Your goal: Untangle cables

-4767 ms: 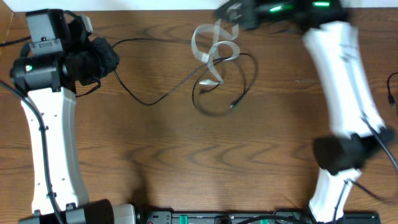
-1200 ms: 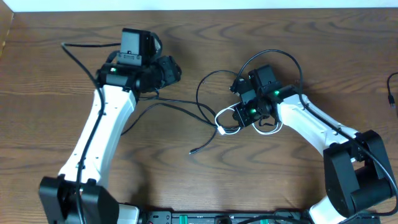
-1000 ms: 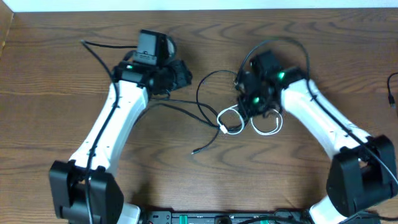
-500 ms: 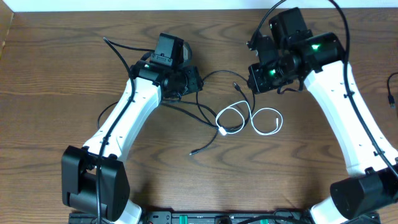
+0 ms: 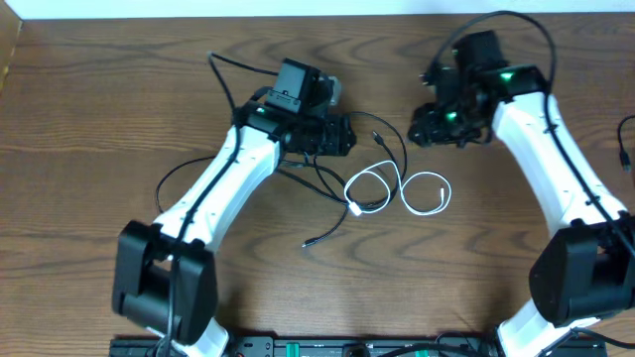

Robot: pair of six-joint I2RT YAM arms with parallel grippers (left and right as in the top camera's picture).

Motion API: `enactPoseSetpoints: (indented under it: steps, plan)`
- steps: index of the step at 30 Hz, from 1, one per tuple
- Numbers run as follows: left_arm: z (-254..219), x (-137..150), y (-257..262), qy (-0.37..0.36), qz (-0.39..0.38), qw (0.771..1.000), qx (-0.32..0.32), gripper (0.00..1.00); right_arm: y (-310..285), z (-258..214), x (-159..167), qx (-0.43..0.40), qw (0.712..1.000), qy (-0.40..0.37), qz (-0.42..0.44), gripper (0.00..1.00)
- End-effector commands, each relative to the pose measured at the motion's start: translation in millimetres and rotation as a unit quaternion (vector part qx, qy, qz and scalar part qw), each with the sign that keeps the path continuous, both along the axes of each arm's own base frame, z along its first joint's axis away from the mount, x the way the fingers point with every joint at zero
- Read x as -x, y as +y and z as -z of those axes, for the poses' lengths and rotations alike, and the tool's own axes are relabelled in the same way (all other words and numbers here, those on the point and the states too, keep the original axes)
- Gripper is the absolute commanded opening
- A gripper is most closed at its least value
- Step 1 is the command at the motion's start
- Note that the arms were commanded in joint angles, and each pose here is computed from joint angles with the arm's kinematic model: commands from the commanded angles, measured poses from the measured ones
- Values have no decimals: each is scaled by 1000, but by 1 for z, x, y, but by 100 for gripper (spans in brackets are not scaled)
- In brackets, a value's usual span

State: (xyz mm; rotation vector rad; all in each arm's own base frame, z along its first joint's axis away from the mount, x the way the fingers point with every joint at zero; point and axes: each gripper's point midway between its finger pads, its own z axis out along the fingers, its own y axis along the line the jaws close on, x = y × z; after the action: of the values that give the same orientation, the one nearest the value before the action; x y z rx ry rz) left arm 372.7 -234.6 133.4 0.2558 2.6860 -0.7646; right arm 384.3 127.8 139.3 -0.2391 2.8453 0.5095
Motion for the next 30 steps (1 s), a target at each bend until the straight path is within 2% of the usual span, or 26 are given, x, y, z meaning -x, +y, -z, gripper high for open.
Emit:
enactPoseSetpoints:
  steps: [1,9,17,21,27,30]
  plan:
    - [24,9,-21,4,73,997,3,57,-22,4,-4,-2,999,8,40,52]
    - [56,22,-61,-9,147,989,-6,60,-48,5,-10,-3,997,10,76,53]
    - [88,22,-73,1,156,988,-19,59,-47,5,-10,-3,997,10,74,53]
    - [95,21,-71,4,152,988,-27,47,-47,5,-9,-3,997,12,74,53]
    - [77,9,-70,2,118,993,-10,13,-43,5,-6,-6,998,17,68,54]
    - [49,-1,-66,-3,84,996,19,8,-35,6,-3,-5,999,17,50,54]
